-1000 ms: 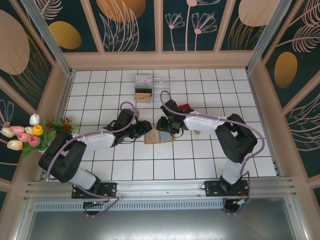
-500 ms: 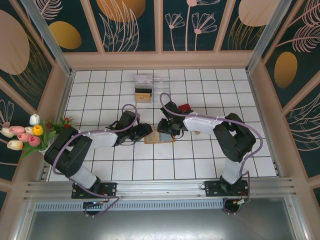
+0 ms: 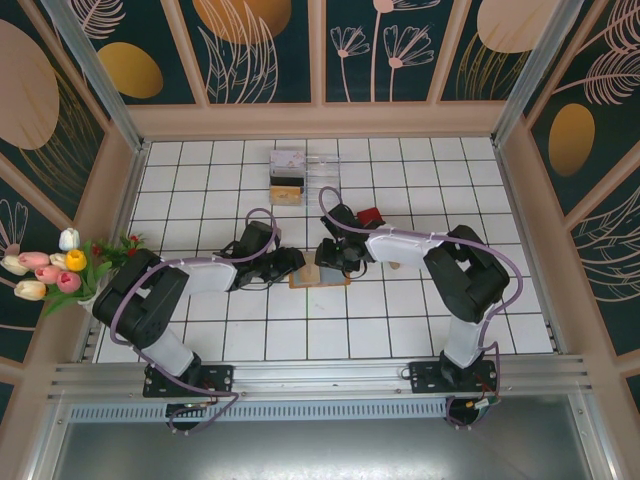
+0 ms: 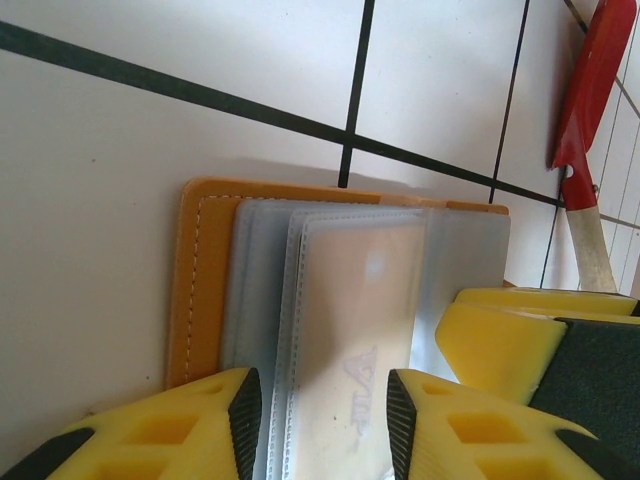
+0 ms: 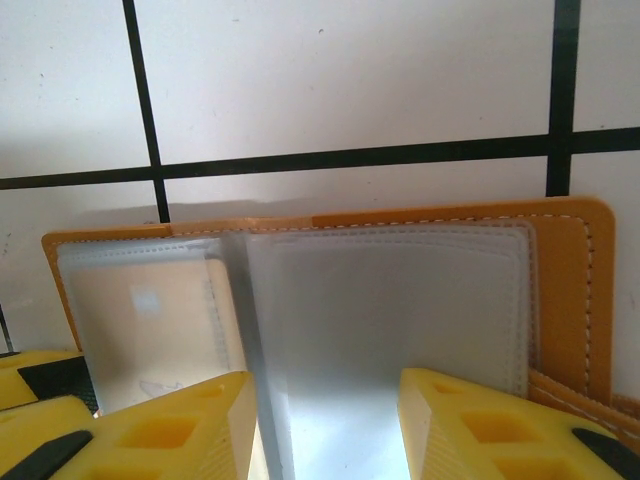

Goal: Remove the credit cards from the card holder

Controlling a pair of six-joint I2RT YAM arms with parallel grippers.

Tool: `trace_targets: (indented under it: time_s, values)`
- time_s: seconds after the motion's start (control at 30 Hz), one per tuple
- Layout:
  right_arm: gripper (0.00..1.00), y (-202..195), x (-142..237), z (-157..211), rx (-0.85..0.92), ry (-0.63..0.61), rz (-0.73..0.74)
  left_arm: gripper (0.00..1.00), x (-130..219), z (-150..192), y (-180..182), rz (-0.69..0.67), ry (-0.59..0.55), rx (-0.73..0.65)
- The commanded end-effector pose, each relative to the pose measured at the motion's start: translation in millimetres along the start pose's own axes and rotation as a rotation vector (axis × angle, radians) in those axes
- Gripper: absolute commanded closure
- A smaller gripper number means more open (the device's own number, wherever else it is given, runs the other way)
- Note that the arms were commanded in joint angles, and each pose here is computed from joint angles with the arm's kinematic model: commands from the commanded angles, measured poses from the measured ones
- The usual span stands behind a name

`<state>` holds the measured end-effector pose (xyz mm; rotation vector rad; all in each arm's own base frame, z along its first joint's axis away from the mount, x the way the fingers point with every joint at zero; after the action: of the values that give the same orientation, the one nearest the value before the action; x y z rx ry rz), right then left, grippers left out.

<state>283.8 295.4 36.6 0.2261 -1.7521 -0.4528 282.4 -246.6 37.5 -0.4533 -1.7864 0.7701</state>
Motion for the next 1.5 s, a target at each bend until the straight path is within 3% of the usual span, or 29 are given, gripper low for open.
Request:
trace_targets:
  time_s: [0.0,0.1,0.27,1.47]
  values:
    - [0.56,-19,-11,9,-0.011,0.037,0.051,0.58,4,-4,-3,-0.019,-0.008,-0.031]
    - [0.56,-19,-11,10,-0.011,0.038,0.052,0.58,9,-6,-4,-0.030,-0.019,-0.050]
    - [0.57,-20,-12,10,-0.012,0.044,0.042,0.67,15,-6,-10,-0.014,-0.019,-0.074]
    - [0.56,-18,-14,10,-0.010,0.061,0.027,0.68,2,3,-17,0.065,0.045,-0.055]
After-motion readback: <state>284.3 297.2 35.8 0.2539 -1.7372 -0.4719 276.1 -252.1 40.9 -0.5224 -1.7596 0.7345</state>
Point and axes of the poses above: each hand's point on the last joint's axis, 136 mm out from that joint toward the fingers, its own x axis back along the fingers, its own y axis along the line the jaws close on, z = x × y, the point moved 1 cm from there along x, back along the fingers, and after that the axes turned 5 degrees about -x, right-handed, at the moved point
